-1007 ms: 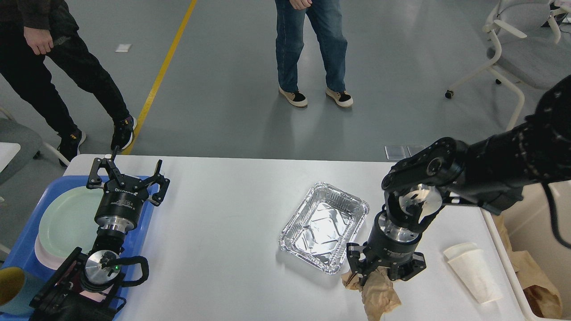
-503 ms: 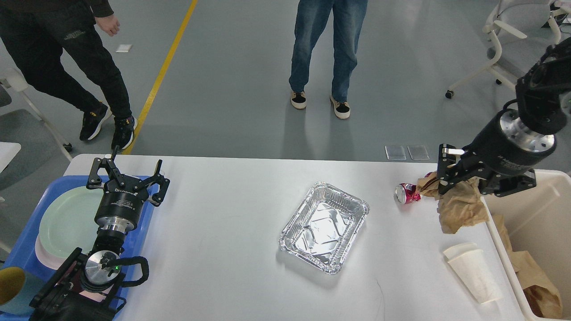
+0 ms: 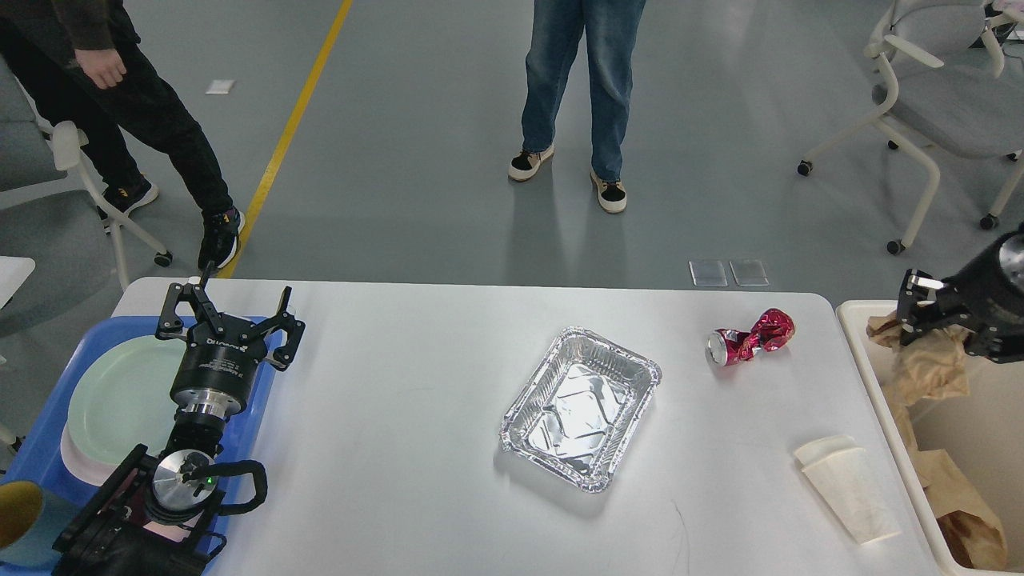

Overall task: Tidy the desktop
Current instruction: 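Carry the crumpled paper into the white bin and release it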

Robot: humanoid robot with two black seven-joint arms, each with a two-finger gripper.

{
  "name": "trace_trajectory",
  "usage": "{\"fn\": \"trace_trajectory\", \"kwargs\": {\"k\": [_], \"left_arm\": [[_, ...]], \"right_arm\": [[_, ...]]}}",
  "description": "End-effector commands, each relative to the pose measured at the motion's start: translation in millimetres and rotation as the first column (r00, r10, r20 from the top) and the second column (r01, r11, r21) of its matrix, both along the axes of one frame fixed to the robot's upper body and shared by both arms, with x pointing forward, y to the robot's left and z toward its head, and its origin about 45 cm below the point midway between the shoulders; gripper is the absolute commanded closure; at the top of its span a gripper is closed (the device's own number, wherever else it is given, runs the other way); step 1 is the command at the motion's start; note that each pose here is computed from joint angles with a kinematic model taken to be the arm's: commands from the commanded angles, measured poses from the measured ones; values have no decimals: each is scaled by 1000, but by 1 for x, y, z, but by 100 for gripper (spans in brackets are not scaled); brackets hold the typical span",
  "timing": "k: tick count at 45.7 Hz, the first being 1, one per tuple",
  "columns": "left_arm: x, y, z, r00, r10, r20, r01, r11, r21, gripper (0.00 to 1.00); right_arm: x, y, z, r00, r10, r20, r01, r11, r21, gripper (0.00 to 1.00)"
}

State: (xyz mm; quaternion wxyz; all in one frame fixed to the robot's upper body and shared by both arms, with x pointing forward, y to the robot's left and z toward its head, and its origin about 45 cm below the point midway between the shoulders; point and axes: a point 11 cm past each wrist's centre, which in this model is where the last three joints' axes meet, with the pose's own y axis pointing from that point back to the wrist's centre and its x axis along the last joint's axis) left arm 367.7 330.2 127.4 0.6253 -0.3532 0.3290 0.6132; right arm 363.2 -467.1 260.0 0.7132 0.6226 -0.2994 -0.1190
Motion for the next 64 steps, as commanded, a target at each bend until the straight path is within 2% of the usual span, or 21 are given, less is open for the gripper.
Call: {"fn": "trace_trajectory", "kwargs": {"k": [1,7,10,16,27,32,39,42,43,44,47,48,49,50,64], "left_arm": [[0,0,0,1000,0,0,0,1000,0,4],[0,0,0,1000,0,0,0,1000,0,4],[0,0,0,1000,0,0,0,1000,0,4],[0,0,0,1000,0,0,0,1000,0,4],[0,0,0,1000,0,0,0,1000,0,4],[0,0,0,1000,0,0,0,1000,0,4],[0,0,0,1000,0,0,0,1000,0,4],[0,0,0,1000,0,0,0,1000,0,4],[0,0,0,1000,1,1,-1,1000,0,4],[0,0,0,1000,0,0,0,1000,0,4],[0,0,0,1000,0,0,0,1000,0,4],[0,0,0,1000,0,0,0,1000,0,4],[0,0,0,1000,0,0,0,1000,0,4],[0,0,0,1000,0,0,0,1000,0,4],[0,0,0,1000,0,0,0,1000,0,4]], "right_arm": [[-17,-58,-46,991,-89,98,98,991,-92,100],[-31,-98,-85,970,-83,227,140,959,-248,100],[-40,-109,-108,966,-56,252,136,941,-310,100],[-44,-98,-153,960,-5,280,104,935,-338,100],[-84,-92,-209,958,16,286,96,923,-373,100],[-100,-100,-215,957,-33,288,148,910,-387,100],[-126,-99,-233,970,-51,239,143,912,-385,100],[-128,-99,-234,969,-56,240,148,912,-384,100],[-128,-100,-233,967,-56,247,152,910,-387,94],[-127,-101,-232,965,-56,256,157,907,-391,83],[-124,-106,-226,948,-56,313,188,893,-408,42],[-122,-107,-224,939,-54,338,201,888,-415,19],[-121,-108,-223,934,-52,352,207,884,-419,6],[-120,-108,-221,931,-47,363,210,881,-424,0],[-115,-102,-223,930,-47,365,207,887,-412,0]]}}
